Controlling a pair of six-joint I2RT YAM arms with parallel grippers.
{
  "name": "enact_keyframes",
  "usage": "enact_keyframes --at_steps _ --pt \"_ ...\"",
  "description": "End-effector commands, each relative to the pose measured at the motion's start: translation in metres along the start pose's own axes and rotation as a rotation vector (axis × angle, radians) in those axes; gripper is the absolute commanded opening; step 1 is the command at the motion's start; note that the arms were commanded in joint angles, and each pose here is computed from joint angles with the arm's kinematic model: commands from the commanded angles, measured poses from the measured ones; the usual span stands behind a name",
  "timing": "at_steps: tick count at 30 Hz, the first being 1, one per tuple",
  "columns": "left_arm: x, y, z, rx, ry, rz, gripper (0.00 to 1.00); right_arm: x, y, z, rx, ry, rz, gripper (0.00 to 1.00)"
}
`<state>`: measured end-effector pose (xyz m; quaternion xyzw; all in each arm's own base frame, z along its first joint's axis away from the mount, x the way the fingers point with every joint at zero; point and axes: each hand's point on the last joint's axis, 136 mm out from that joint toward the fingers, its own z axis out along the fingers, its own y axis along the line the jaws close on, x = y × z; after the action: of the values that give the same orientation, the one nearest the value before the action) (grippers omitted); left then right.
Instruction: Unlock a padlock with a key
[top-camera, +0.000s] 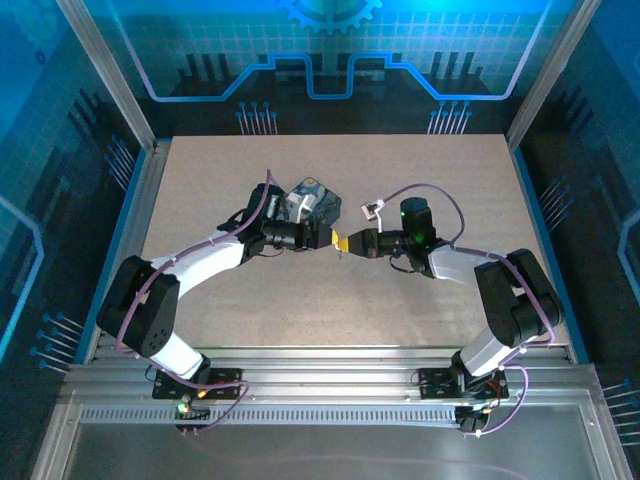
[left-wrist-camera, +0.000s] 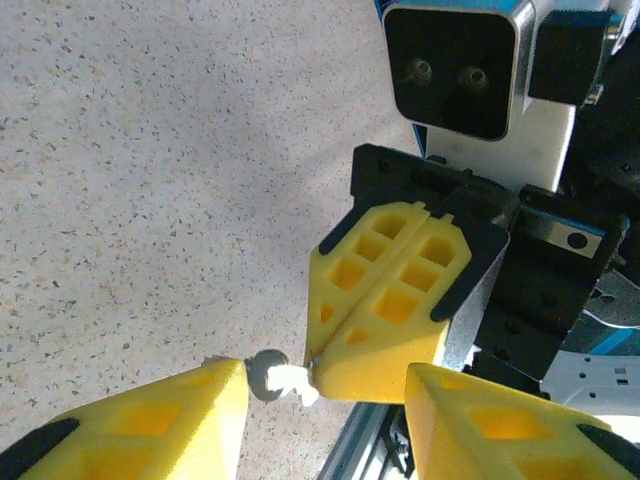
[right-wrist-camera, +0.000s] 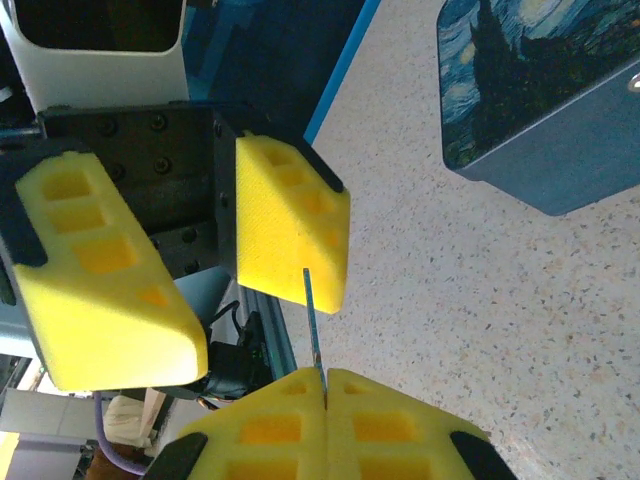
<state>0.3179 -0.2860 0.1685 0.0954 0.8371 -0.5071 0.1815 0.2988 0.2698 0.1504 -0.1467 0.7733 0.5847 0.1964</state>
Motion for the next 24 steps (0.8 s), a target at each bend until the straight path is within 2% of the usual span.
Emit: enact_keyframes --at_steps 1,8,16,20,22,24 --pt "-0.0052 -0.0086 0.0007 0.028 0.013 0.035 0.44 -0.0023 0.0131 0.0027 -0.029 0.016 -0.046 0.0" --pt "-0.004 -0.0074 0.0028 0.033 0.021 0.037 0.35 -0.0008 0.0136 0.0056 -0.046 0.034 -0.036 0.0" --pt "-0.0016 -0.0062 0.0036 0.037 0.028 0.039 0.17 -0.0014 0.011 0.0087 -0.049 0.042 -0.022 0.0" --pt "-0.0018 -0.0045 0.0045 0.035 0.026 0.032 0.02 -0.0011 0.01 0.0087 -0.046 0.045 -0.018 0.0" --pt "-0.003 -0.0029 0.0046 0.029 0.021 0.029 0.0 -0.0016 0.0108 0.0077 -0.045 0.042 -0.023 0.0" --pt "-0.0037 -0.0023 0.0044 0.028 0.018 0.026 0.0 -0.0031 0.0111 0.0044 -0.04 0.031 -0.021 0.16"
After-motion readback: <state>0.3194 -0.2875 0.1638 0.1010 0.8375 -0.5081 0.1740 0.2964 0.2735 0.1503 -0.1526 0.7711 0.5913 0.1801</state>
